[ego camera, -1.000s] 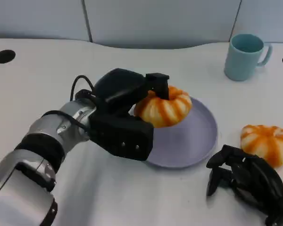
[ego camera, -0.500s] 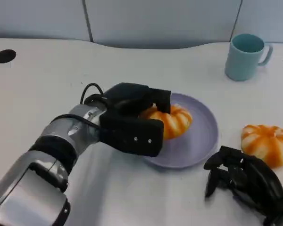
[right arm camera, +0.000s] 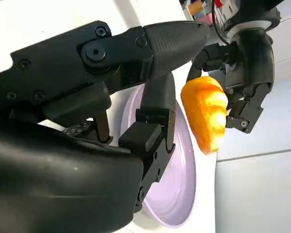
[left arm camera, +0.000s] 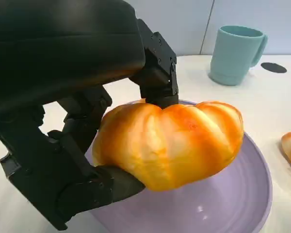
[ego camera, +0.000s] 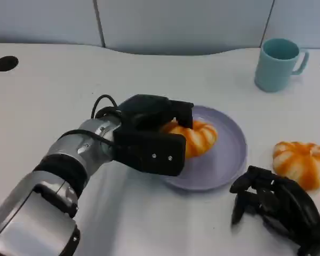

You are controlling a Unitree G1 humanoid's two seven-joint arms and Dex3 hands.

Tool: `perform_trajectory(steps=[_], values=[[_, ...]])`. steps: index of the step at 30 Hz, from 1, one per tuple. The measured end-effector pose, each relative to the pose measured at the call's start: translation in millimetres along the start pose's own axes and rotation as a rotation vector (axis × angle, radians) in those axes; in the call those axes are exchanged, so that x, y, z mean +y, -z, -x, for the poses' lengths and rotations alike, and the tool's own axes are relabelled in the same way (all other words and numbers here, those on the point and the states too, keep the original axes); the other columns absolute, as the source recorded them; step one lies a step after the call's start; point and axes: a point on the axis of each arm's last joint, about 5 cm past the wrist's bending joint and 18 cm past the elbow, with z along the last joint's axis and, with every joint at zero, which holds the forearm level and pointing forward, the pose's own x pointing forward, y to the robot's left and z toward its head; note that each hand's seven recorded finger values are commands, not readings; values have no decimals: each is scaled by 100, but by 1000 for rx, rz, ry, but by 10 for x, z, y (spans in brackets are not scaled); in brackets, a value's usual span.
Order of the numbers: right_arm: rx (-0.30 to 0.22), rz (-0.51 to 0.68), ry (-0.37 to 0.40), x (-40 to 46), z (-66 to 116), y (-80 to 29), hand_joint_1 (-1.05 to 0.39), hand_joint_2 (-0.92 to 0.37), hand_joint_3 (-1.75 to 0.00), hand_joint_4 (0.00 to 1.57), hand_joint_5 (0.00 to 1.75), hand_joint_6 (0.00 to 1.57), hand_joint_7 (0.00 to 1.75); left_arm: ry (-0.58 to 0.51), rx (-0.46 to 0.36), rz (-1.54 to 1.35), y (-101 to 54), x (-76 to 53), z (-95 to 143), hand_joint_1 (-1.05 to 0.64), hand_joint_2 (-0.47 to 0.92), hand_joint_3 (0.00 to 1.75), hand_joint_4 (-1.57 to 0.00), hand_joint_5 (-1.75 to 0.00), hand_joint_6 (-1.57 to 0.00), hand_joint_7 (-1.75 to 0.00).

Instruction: Grasp the bread from the table and place it into the plate.

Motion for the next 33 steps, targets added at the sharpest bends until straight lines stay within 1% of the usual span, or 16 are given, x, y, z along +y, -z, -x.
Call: perform_trajectory(steps=[14,20,21,22,23,24,25,26,27,28,29,31,33], values=[[3,1,8,8,3,-3,-50,-92,-23,67,157,72,112,20,10,-2,4,-3,0,-27,51,134,-93,-175,-81,-175],[2,0,8,7,6,-2,-50,-92,-24,67,157,72,113,21,11,-6,3,-7,-1,-26,50,131,-92,-175,-79,-175],[2,0,8,7,6,-2,-50,-92,-24,67,158,72,114,21,11,-7,3,-7,-1,-27,57,111,-83,-169,-75,-139],[2,-1,8,7,6,-2,-49,-92,-24,67,158,72,114,22,11,-7,3,-7,-1,-28,67,89,-76,-166,-77,-108],[2,-1,7,7,6,-2,-49,-92,-24,67,158,72,114,22,10,-8,3,-8,0,-28,70,81,-74,-165,-78,-96],[2,-1,7,7,6,-2,-49,-92,-25,67,158,71,114,23,9,-9,4,-7,0,-28,72,77,-73,-164,-79,-91],[2,-1,6,7,7,-2,-48,-92,-25,66,158,71,114,23,9,-10,5,-7,1,-34,78,50,-60,-125,-63,-64],[2,-1,5,6,7,-2,-48,-92,-25,66,158,70,114,23,8,-10,7,-6,3,-37,84,32,-57,-107,-61,-49],[1,-3,3,6,9,-1,-48,-92,-25,66,158,70,114,22,5,-11,9,-3,6,-38,88,22,-56,-98,-61,-40],[0,-4,1,5,12,1,-48,-92,-25,66,158,70,115,21,1,-11,13,0,11,-42,90,16,-48,-89,-57,-33],[0,-5,-1,4,14,2,-49,-92,-25,66,158,70,115,21,-2,-11,16,3,14,-51,91,15,-34,-80,-49,-27],[0,-5,-2,4,15,2,-50,-92,-24,66,158,70,115,25,2,-21,22,6,18,-60,92,14,-19,-69,-40,-21],[0,-5,-2,4,15,3,-50,-92,-24,66,158,70,114,36,14,-43,28,5,19,-65,92,14,-11,-64,-35,-18]])
